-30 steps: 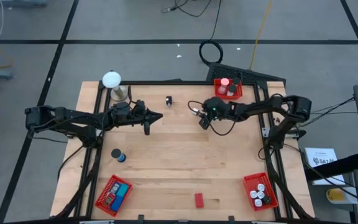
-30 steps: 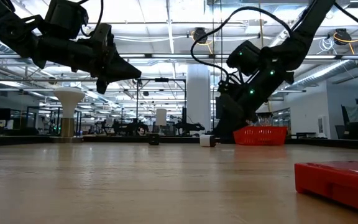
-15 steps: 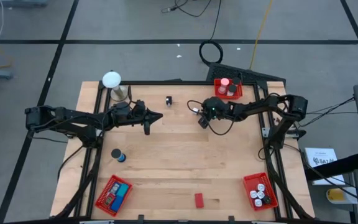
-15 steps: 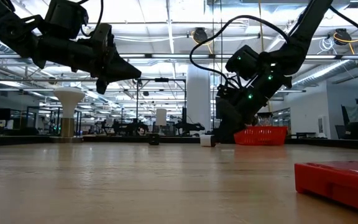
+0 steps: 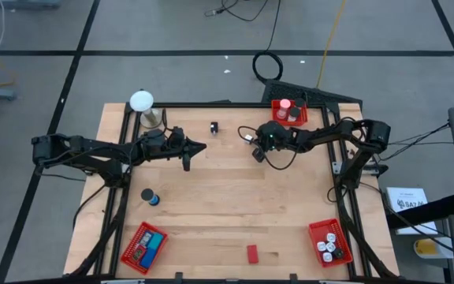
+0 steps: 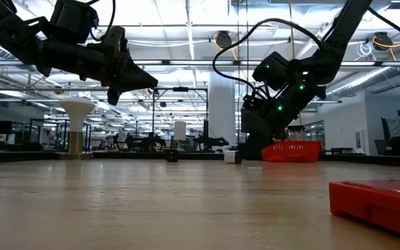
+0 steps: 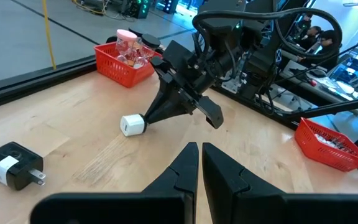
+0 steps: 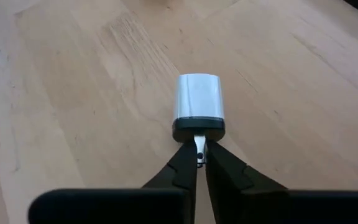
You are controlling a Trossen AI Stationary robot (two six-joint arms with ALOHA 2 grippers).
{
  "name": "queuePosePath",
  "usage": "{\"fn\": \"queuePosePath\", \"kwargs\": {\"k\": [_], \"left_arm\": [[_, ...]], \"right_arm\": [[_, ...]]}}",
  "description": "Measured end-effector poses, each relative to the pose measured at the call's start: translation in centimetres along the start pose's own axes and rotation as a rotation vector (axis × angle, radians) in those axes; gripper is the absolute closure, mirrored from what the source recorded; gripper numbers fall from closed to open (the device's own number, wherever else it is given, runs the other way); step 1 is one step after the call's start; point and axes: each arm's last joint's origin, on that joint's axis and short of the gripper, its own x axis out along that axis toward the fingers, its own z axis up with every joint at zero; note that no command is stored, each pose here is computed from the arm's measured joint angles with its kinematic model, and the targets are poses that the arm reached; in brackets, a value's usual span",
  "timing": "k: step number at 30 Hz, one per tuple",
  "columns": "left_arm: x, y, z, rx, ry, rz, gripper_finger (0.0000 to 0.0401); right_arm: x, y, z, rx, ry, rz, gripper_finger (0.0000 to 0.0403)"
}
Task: Pick & Place Office items
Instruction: Put the white charger adapter into the bottom right red basket
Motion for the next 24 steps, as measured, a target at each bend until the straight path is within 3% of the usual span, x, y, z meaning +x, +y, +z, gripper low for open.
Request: {"fn": "queuePosePath", "kwargs": {"k": [7, 13, 17, 21, 24], "left_arm": [[0.0, 0.0, 0.0, -0.004, 0.000, 0.000, 0.0380], [0.0, 0.0, 0.0, -0.003, -0.001, 0.000, 0.0380], [0.0, 0.0, 0.0, 0.005, -0.001, -0.001, 0.0380], [0.0, 0.0, 0.0, 0.009, -0.002, -0.001, 0.0380], [0.0, 0.0, 0.0, 0.011, -0.002, -0.001, 0.0380]], "right_arm": [[-0.8, 0.2, 0.4, 0.053, -0.008, 0.007, 0.0395], [-4.9, 0.9, 1.5, 0.153, 0.021, 0.020, 0.0395], [-8.5, 1.6, 1.6, 0.279, 0.168, 0.064, 0.0395], [-11.6, 2.6, 1.1, 0.457, 0.420, 0.095, 0.0395], [-13.0, 3.5, 0.5, 0.524, 0.619, 0.090, 0.0394]]}}
